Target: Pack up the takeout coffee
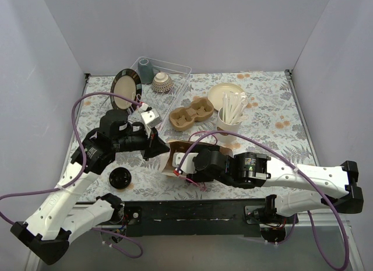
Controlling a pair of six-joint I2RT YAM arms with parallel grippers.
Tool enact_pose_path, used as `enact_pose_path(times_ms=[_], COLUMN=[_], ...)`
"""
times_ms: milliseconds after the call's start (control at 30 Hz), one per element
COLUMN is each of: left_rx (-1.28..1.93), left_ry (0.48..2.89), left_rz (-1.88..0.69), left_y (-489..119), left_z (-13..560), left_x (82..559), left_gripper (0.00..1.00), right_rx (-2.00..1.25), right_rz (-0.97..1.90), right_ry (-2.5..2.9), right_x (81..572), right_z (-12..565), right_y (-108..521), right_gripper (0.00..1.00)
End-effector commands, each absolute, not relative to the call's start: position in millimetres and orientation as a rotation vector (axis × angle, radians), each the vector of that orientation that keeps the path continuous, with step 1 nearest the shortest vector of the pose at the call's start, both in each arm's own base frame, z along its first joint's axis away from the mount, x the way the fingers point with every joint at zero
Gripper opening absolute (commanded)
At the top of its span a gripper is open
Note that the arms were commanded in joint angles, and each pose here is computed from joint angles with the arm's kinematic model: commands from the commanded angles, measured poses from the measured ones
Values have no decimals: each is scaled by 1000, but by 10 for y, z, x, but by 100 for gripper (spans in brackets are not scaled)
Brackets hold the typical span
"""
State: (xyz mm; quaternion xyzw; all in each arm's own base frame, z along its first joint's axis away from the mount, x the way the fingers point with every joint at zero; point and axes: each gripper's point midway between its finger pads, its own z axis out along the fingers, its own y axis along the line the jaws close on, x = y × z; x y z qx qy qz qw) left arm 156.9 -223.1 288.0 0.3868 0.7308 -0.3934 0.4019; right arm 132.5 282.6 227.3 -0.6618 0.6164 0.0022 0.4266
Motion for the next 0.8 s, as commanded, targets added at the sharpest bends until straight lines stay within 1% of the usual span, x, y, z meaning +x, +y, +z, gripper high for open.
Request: enact_pose_path(times_ms=[0, 133, 267, 433, 533, 633, 767], left_rx=[1006, 1010, 1026, 1021, 1024, 1035, 1056], left_ry=[1815, 1789, 1777, 1755, 1757, 1751, 1754], left_rz=[-1003, -987, -962, -972, -986, -989, -968], left_y=[-2242, -2205, -2175, -2185, -2192, -2195, -2176], left_z=[2977, 2981, 2987, 3041, 3038, 3037, 3030], left_x=[1541, 1506, 1499, 1488, 1468, 1457, 1459], left_gripper=[0, 0, 0, 0, 0, 0, 0], right_rx=[-1644, -1727, -1722, -1718, -1679, -1652, -1680], right_rz=[-59, -86, -48, -96, -115, -92, -93], right_ry=[1467, 1456, 1463, 1496, 1467, 1445, 1460], right_x=[1422, 1392, 1363, 1402, 1476, 1527, 1552], right_z=[2347, 2204, 2199, 2150, 2216, 2248, 2225], right_y=[2899, 2854, 2853, 2799, 2859, 2983, 3007], right_gripper=[48, 48, 48, 47, 46, 47, 47])
